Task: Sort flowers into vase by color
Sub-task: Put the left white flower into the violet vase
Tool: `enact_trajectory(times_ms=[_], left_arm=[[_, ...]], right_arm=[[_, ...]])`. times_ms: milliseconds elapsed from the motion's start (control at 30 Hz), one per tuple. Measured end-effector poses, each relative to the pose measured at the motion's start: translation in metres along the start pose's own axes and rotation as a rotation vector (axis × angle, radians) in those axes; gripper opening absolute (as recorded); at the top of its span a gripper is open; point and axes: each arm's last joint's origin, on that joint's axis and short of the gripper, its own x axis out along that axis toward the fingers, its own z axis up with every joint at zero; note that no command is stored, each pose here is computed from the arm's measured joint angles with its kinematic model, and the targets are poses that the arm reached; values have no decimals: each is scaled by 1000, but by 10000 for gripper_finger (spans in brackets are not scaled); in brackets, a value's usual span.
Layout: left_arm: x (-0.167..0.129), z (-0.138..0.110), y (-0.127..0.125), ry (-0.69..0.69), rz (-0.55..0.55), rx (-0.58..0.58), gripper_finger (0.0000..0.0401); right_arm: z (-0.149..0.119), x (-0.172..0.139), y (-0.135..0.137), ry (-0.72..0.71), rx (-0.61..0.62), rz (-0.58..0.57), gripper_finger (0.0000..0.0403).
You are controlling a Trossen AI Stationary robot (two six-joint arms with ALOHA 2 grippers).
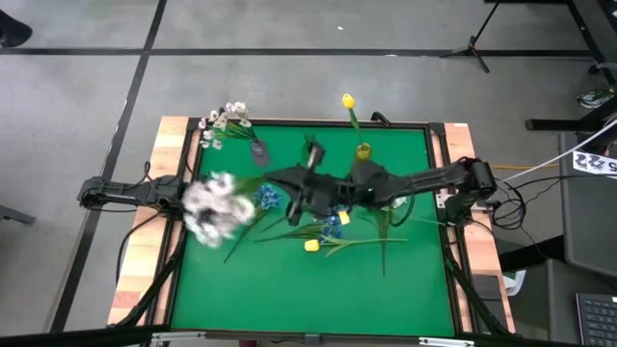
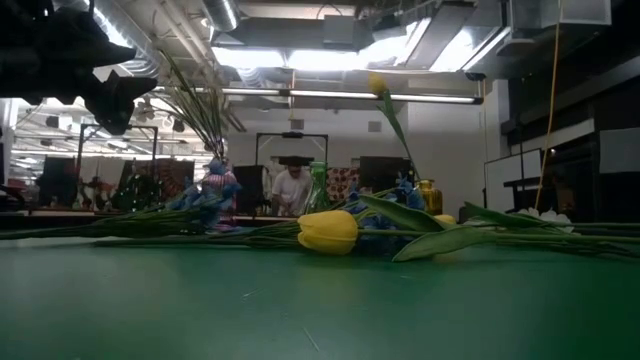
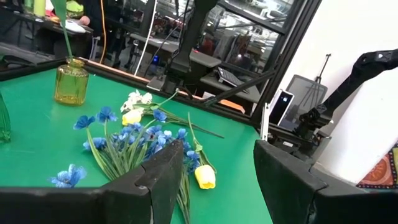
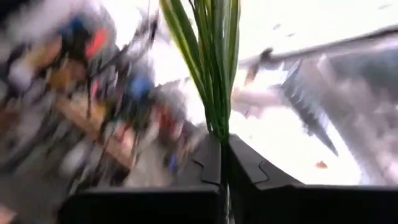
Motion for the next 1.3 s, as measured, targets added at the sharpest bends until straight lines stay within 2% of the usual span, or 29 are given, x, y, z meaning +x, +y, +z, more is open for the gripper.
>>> enact_trajectory(times_ms=[167, 267, 533, 700, 800, 900, 1033, 1167, 1300], left_arm=[[0, 0, 0, 0, 0, -5, 194], [0, 0, 0, 0, 1, -5, 194], [0, 0, 0, -1, 6, -1, 194], [0, 0, 0, -1, 6, -1, 194], [0, 0, 0, 0, 4, -1, 194], [0, 0, 0, 2, -1, -6, 194], [0, 0, -1, 10, -19, -29, 194], [0, 0, -1, 18, -38, -60, 194], [0, 0, -1, 19, -40, -88, 194]], right_arm=[[-58, -52, -2, -262, 129, -212, 4], [-84, -62, 0, -224, 212, -195, 4], [-128, -39, 6, -220, 284, -224, 4], [-179, -24, 12, -185, 369, -267, 13], [-201, -15, 23, -192, 440, -295, 12], [-221, -9, 35, -197, 458, -302, 5], [-241, -6, 42, -197, 507, -325, 14], [-261, -10, 46, -170, 537, -351, 6], [-269, -11, 47, -130, 558, -358, 12]])
